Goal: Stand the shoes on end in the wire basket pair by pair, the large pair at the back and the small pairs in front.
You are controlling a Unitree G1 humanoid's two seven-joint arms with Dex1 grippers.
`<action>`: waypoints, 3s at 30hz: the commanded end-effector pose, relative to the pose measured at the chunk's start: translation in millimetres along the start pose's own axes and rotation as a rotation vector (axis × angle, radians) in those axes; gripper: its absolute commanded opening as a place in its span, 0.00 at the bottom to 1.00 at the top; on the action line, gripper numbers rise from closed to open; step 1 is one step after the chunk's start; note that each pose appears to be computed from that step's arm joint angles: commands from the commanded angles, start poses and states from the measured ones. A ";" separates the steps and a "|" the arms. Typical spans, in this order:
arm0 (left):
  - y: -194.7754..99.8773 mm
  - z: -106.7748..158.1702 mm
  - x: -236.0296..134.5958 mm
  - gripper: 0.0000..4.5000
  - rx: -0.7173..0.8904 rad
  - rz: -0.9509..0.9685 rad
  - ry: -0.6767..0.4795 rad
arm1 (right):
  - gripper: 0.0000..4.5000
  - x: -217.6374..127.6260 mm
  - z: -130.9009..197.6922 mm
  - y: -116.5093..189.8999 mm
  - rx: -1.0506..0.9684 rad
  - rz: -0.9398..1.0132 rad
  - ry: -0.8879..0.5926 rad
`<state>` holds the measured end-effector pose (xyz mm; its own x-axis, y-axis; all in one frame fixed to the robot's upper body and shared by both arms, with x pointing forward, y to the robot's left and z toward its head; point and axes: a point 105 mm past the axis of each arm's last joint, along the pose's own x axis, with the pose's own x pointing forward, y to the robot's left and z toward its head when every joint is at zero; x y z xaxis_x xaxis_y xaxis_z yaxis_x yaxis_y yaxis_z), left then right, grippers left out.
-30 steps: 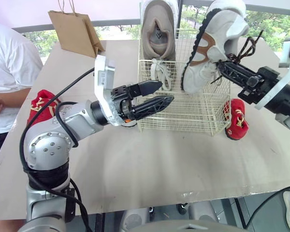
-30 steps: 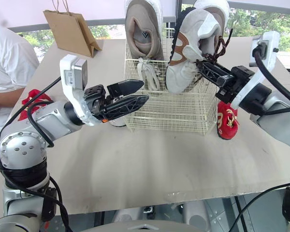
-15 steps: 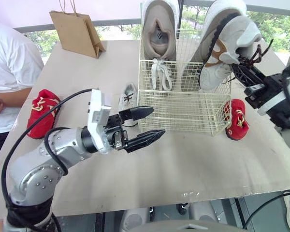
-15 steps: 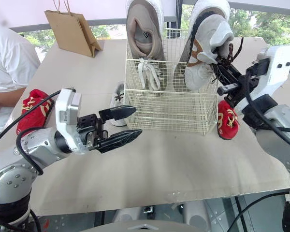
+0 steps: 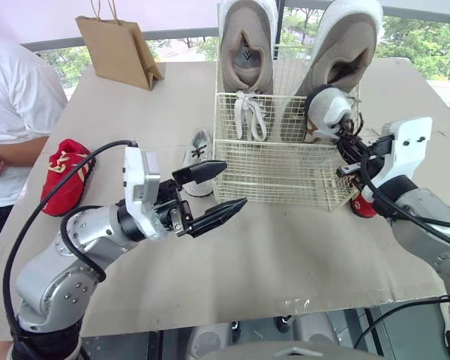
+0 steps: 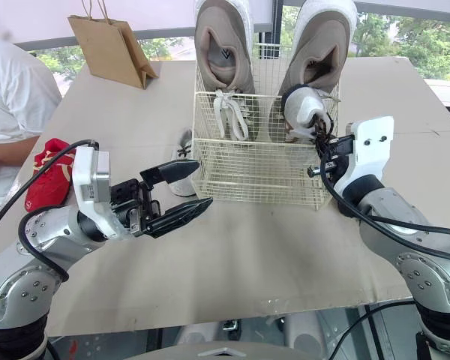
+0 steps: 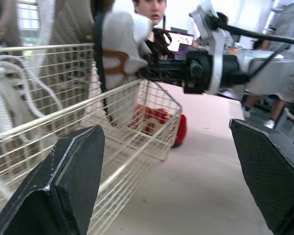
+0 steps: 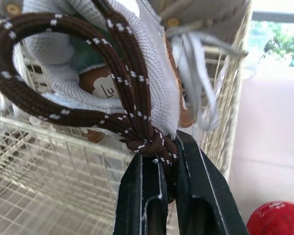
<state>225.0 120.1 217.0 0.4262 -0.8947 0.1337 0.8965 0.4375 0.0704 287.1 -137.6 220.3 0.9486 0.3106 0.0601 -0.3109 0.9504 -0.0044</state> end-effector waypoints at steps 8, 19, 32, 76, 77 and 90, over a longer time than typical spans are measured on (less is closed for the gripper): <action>42.7 1.0 -25.1 1.00 -0.041 0.265 -0.047 | 0.48 -17.3 19.7 8.7 0.090 0.179 -0.020; 117.2 -42.2 -70.7 1.00 -0.477 0.447 0.319 | 0.77 -82.9 42.3 36.1 -0.253 0.735 0.010; 167.5 -92.3 -18.4 0.72 -0.660 0.444 0.640 | 0.77 -89.1 50.2 55.2 -0.415 0.908 -0.052; 67.4 36.9 90.3 0.01 0.927 0.405 -0.498 | 0.77 -90.7 40.0 31.5 -0.312 0.632 -0.079; 68.2 32.8 94.1 0.01 0.930 0.410 -0.493 | 0.77 -91.5 39.5 31.0 -0.311 0.622 -0.075; 70.5 -1.8 66.2 0.57 0.646 0.365 -0.270 | 0.77 -93.5 38.1 29.0 -0.290 0.600 -0.056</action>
<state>321.6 90.3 219.4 0.5666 -0.6622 0.4904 0.3788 0.7378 0.5587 189.1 -139.6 246.0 0.6108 0.7918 -0.0050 -0.7588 0.5835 -0.2894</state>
